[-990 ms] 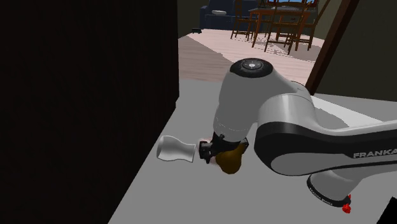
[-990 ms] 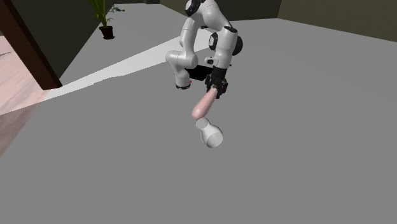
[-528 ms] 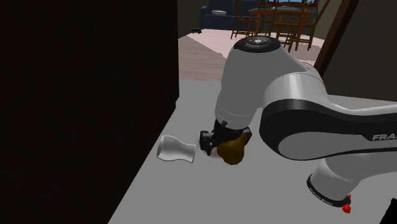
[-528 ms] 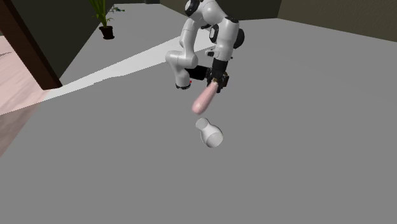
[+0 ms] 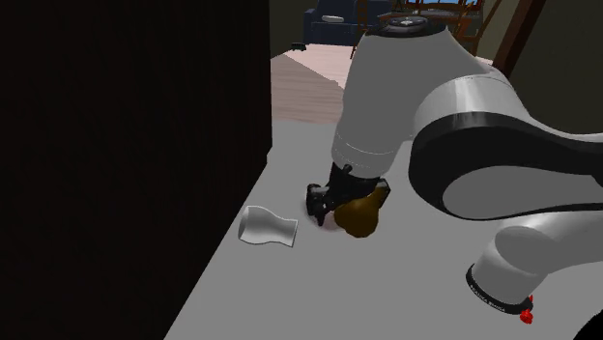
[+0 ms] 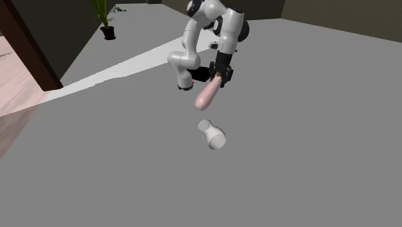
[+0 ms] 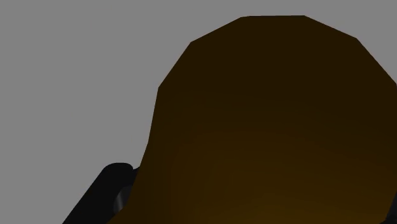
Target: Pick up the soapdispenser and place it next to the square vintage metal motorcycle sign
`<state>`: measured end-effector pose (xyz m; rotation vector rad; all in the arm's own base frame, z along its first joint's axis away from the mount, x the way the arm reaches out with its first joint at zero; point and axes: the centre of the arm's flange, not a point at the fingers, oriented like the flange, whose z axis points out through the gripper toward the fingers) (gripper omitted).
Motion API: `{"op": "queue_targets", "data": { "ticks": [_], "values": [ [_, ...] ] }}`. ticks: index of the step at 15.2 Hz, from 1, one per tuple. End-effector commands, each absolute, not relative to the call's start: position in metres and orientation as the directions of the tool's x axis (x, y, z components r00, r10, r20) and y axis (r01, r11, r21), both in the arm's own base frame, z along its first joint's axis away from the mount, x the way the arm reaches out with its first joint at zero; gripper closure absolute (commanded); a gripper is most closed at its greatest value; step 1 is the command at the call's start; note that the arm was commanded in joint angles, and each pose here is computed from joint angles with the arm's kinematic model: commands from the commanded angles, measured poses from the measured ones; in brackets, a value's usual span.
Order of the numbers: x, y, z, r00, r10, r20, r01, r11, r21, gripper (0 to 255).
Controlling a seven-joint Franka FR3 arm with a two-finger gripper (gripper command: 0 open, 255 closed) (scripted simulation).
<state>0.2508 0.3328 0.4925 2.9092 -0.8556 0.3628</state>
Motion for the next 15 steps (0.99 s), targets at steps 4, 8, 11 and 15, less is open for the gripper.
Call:
{"op": "queue_targets", "data": {
  "ticks": [4, 8, 11, 15],
  "values": [
    [0.194, 0.346, 0.494, 0.815, -0.522, 0.251, -0.543, -0.840, 0.017, 255],
    [0.142, 0.357, 0.495, 0.815, -0.522, 0.251, -0.543, -0.840, 0.017, 255],
    [0.104, 0.366, 0.495, 0.815, -0.522, 0.251, -0.543, -0.840, 0.017, 255],
    [0.052, 0.377, 0.495, 0.815, -0.522, 0.251, -0.543, -0.840, 0.017, 255]
  ]
}}
